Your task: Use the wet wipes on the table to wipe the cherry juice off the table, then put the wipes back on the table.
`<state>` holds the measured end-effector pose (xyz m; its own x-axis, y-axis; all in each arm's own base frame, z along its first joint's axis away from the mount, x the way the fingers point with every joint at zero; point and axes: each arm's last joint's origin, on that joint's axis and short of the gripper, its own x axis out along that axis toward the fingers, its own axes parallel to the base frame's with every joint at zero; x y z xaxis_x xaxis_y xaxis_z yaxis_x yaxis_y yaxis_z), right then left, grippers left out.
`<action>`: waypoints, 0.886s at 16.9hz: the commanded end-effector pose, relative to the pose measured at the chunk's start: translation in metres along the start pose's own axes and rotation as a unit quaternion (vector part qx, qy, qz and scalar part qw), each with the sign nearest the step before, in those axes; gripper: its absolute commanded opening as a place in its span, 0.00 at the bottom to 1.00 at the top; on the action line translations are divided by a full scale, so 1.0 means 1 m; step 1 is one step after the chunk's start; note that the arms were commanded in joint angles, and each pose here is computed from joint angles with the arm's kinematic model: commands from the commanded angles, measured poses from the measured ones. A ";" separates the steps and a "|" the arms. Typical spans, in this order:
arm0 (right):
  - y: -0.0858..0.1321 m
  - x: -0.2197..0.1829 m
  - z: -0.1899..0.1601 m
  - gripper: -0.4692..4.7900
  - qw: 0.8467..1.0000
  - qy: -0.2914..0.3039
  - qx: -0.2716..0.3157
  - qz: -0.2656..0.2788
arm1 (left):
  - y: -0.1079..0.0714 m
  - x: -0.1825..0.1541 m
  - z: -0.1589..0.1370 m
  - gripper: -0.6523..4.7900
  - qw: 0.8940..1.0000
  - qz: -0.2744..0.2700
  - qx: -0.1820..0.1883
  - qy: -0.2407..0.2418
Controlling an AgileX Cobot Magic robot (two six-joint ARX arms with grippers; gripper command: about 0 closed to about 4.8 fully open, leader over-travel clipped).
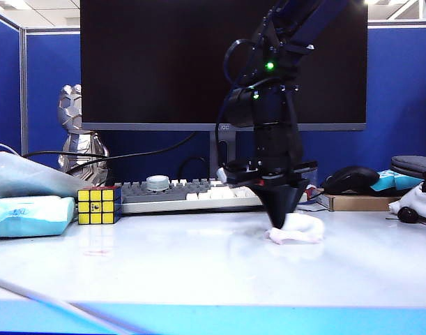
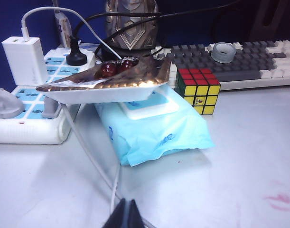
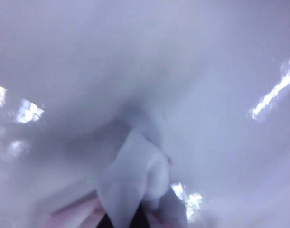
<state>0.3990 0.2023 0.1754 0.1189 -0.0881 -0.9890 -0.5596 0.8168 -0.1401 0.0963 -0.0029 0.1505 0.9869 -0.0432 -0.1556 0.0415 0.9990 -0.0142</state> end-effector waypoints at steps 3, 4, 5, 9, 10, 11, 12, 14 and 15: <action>-0.050 0.000 -0.034 0.09 0.991 0.112 0.055 -0.054 | 0.000 0.000 -0.001 0.13 1.000 -0.004 0.004 0.004; -0.055 -0.010 -0.037 0.09 0.991 0.105 0.062 -0.055 | 0.000 0.000 -0.001 0.13 1.000 -0.004 0.004 0.004; -0.060 -0.025 -0.042 0.09 0.992 0.089 0.070 -0.057 | 0.000 0.000 -0.001 0.13 1.000 -0.004 0.004 0.004; -0.063 -0.064 -0.041 0.09 0.996 -0.021 0.083 -0.021 | 0.000 0.000 -0.001 0.13 1.000 -0.004 0.004 0.004; -0.064 -0.073 -0.041 0.09 0.995 -0.044 0.090 -0.023 | 0.000 0.000 -0.001 0.13 1.000 -0.004 0.004 0.004; -0.063 -0.075 -0.043 0.09 0.994 -0.046 0.092 -0.023 | 0.000 0.000 -0.001 0.13 1.000 -0.004 0.004 0.004; -0.063 -0.075 -0.043 0.09 0.994 -0.046 0.092 -0.023 | 0.000 0.000 -0.001 0.13 1.000 -0.004 0.004 0.004; -0.067 -0.070 -0.046 0.09 0.994 -0.053 0.096 -0.027 | 0.000 0.000 -0.001 0.13 1.000 -0.004 0.004 0.004; -0.069 -0.068 -0.051 0.09 0.992 -0.063 0.102 -0.030 | 0.000 0.000 -0.001 0.13 1.000 -0.004 0.004 0.004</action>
<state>0.3897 0.1268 0.2434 0.2141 -0.0911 -0.9726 -0.3865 0.9065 -0.1700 0.0963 -0.0029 0.1505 0.9869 -0.0432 -0.1556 0.0415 0.9990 -0.0142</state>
